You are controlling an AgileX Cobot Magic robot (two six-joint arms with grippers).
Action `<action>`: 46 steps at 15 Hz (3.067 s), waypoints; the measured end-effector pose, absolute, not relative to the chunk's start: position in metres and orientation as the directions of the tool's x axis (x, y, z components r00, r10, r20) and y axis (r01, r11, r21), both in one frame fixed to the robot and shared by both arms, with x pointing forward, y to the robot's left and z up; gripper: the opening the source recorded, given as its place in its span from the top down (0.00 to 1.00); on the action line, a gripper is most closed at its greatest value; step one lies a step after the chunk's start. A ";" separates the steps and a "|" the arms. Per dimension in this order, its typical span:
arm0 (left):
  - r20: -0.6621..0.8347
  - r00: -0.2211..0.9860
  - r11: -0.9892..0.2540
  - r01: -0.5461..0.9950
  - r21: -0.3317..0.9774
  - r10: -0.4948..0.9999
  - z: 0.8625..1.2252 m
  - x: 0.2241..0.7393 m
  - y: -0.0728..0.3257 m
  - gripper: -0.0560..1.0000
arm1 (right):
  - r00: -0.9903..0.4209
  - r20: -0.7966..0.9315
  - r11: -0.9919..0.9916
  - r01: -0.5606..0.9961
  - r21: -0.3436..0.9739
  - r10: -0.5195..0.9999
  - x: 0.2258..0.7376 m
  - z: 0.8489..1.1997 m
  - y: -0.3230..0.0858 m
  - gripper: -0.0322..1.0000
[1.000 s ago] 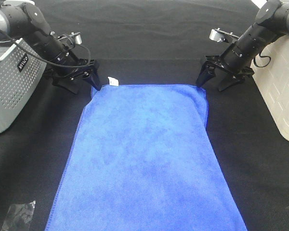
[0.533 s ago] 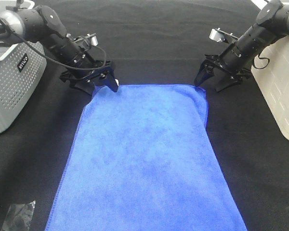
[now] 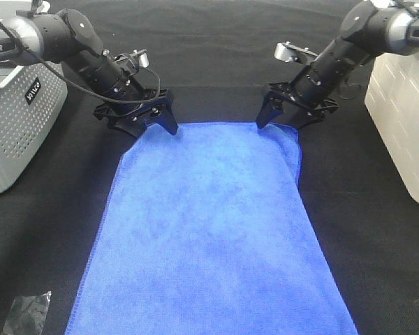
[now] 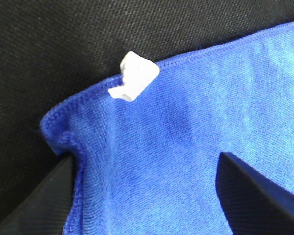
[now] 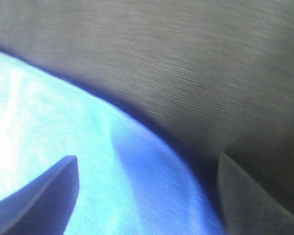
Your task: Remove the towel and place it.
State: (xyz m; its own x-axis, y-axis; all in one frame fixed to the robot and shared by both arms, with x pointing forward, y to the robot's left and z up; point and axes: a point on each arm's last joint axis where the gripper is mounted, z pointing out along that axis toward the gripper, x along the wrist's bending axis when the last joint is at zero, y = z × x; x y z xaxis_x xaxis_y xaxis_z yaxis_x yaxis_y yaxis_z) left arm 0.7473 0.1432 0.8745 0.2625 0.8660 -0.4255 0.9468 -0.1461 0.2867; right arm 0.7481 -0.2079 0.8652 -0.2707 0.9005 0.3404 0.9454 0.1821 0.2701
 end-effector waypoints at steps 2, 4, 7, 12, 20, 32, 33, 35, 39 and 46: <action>-0.426 0.262 -0.146 0.947 0.287 0.866 0.874 0.747 0.143 0.24 | -0.297 0.304 0.217 0.938 0.269 0.905 0.747 0.864 -0.205 0.23; -0.426 0.262 -0.146 0.947 0.287 0.866 0.874 0.747 0.143 0.24 | -0.318 0.255 0.250 0.931 0.265 0.913 0.747 0.863 -0.204 0.24; -0.421 0.270 -0.154 0.945 0.289 0.866 0.874 0.747 0.143 0.24 | -0.326 0.219 0.266 0.928 0.262 0.920 0.747 0.863 -0.204 0.33; -0.419 0.277 -0.161 0.943 0.291 0.865 0.874 0.747 0.143 0.24 | -0.360 0.140 0.319 0.914 0.251 0.922 0.747 0.861 -0.210 0.59; -0.393 0.286 -0.190 0.945 0.264 0.874 0.866 0.745 0.145 0.87 | -0.421 0.085 0.388 0.885 0.256 0.903 0.748 0.861 -0.214 0.94; -0.238 0.376 -0.241 0.860 0.450 0.896 0.901 0.761 0.146 0.94 | -0.480 -0.038 0.461 0.816 0.349 0.877 0.765 0.886 -0.215 0.94; -0.210 0.386 -0.249 0.841 0.480 0.898 0.908 0.765 0.147 0.94 | -0.489 -0.066 0.473 0.790 0.390 0.870 0.771 0.895 -0.215 0.94; -0.156 0.400 -0.262 0.802 0.536 0.903 0.921 0.772 0.149 0.94 | -0.487 -0.117 0.478 0.732 0.486 0.865 0.783 0.917 -0.213 0.94; -0.072 0.397 -0.262 0.720 0.642 0.915 0.932 0.784 0.152 0.94 | -0.498 -0.200 0.505 0.609 0.612 0.843 0.797 0.938 -0.210 0.94; 0.060 0.385 -0.277 0.539 0.796 0.921 0.947 0.800 0.155 0.94 | -0.482 -0.355 0.565 0.413 0.715 0.801 0.812 0.948 -0.209 0.94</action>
